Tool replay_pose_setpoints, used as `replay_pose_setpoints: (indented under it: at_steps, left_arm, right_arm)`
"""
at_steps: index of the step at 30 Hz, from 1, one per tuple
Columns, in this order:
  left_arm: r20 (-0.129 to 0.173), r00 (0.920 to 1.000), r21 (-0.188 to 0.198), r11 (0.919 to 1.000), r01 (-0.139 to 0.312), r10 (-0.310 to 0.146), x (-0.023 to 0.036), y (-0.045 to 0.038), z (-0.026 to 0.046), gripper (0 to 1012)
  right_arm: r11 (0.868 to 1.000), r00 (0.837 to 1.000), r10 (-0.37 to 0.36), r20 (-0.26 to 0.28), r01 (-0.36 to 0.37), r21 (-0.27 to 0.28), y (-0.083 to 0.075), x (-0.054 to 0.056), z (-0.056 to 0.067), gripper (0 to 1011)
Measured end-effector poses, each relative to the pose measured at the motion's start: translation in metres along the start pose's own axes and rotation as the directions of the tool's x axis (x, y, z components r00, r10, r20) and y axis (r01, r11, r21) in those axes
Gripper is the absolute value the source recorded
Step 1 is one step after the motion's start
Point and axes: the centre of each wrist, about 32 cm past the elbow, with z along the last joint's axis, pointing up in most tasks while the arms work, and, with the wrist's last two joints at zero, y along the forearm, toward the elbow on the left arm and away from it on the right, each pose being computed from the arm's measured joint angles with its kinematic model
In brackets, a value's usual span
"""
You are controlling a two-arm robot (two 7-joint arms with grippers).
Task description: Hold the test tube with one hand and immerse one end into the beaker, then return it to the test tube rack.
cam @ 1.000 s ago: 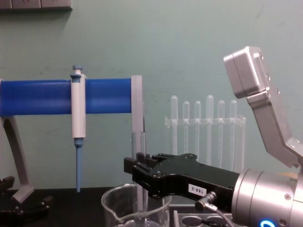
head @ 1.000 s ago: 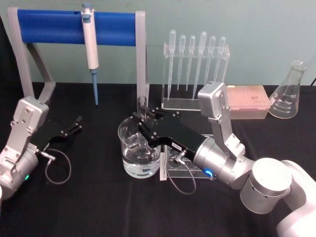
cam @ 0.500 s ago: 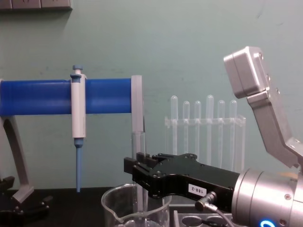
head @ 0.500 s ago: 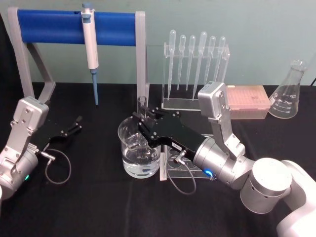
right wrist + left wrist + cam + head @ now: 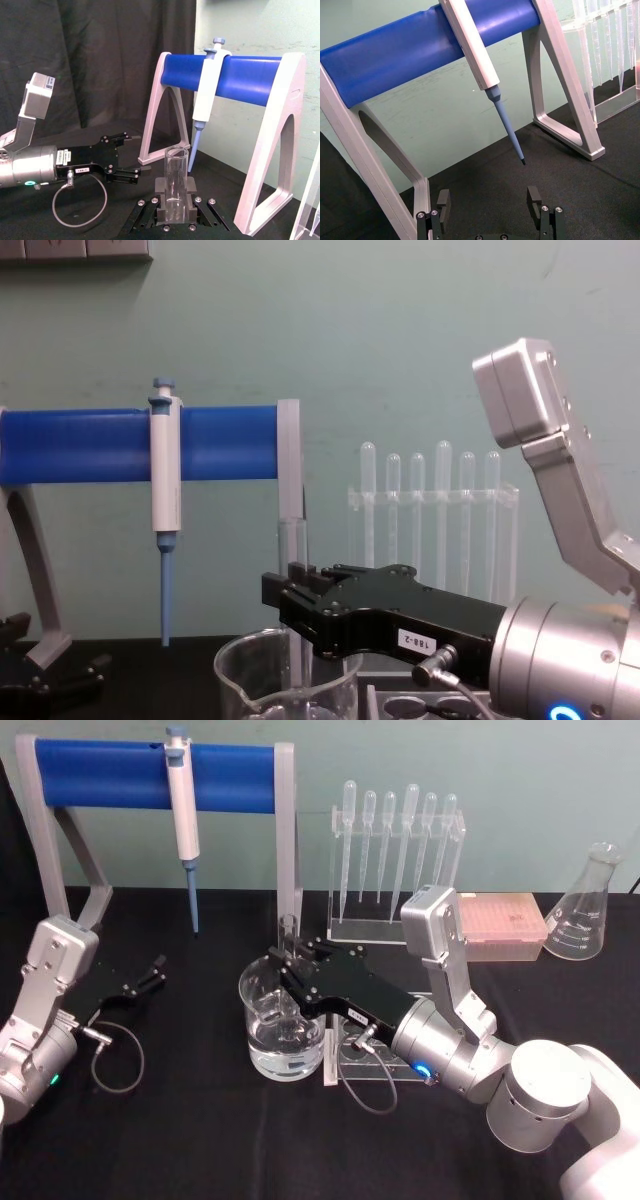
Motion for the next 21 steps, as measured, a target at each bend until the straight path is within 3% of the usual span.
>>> replay_pose_setpoints:
  at_steps: [21]
  left_arm:
    - [0.0,1.0,0.0,1.0,0.0,0.0,0.0,0.0,0.0,1000]
  right_arm:
    - [1.0,1.0,0.0,0.0,0.0,0.0,0.0,0.0,0.0,224]
